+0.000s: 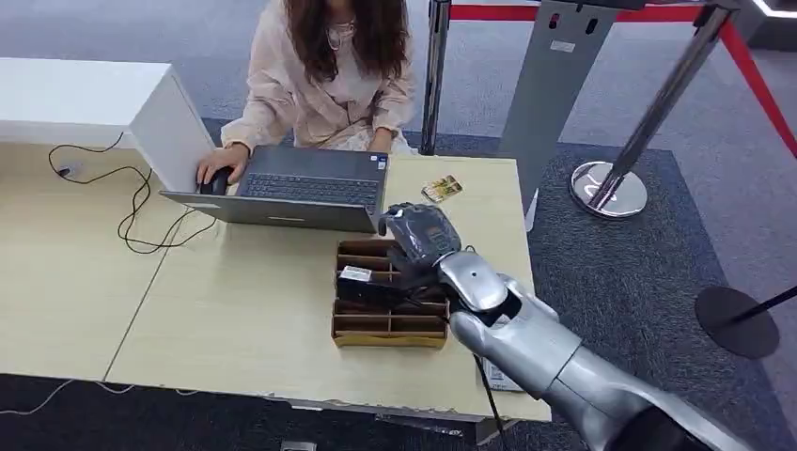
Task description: Pass the card to the sensor for recognition and then transmit it.
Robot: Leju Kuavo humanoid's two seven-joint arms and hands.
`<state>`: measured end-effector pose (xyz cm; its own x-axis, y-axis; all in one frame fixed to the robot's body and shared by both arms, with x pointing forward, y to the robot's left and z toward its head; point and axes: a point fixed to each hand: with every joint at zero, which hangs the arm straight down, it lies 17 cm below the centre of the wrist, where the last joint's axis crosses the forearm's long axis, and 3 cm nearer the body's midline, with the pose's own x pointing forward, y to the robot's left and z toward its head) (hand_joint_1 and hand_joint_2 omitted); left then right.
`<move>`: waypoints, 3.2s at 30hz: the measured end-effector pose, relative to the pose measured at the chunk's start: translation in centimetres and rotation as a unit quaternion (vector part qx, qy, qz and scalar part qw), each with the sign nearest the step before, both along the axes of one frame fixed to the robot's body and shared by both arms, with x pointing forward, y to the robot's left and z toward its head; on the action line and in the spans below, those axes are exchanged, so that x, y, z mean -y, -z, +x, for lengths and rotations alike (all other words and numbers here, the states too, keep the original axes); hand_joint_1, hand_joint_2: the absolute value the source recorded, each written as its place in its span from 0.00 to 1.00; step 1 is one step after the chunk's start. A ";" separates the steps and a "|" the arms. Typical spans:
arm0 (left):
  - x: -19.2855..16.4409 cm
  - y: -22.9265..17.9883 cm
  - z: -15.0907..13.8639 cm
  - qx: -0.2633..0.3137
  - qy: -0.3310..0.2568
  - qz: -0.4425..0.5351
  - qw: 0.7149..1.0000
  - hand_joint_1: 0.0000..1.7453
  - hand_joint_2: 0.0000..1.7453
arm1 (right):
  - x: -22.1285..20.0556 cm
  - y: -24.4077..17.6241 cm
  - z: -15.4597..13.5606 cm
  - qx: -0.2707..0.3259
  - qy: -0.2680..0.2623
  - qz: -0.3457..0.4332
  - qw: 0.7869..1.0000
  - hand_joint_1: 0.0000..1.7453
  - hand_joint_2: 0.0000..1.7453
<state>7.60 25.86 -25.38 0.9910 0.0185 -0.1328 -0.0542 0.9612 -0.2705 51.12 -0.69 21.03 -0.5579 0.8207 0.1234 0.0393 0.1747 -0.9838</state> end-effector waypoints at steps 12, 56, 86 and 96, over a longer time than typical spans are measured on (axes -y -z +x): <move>-0.4 0.1 -0.3 -0.001 0.000 0.005 1.000 0.00 0.00 | 1.4 0.3 0.7 -0.004 0.015 -0.007 1.000 0.48 1.00; -1.0 0.4 -1.7 -0.005 -0.013 0.009 1.000 0.00 0.00 | 5.1 -0.6 -0.4 -0.016 0.034 0.002 0.999 0.32 1.00; -1.5 0.3 -1.2 -0.005 -0.010 0.013 1.000 0.00 0.00 | 0.0 0.5 -4.7 -0.036 -0.052 0.006 0.998 0.32 1.00; -1.5 0.3 -0.7 -0.004 -0.010 0.014 1.000 0.00 0.00 | -1.7 1.5 -5.4 -0.050 -0.070 0.003 0.996 0.35 1.00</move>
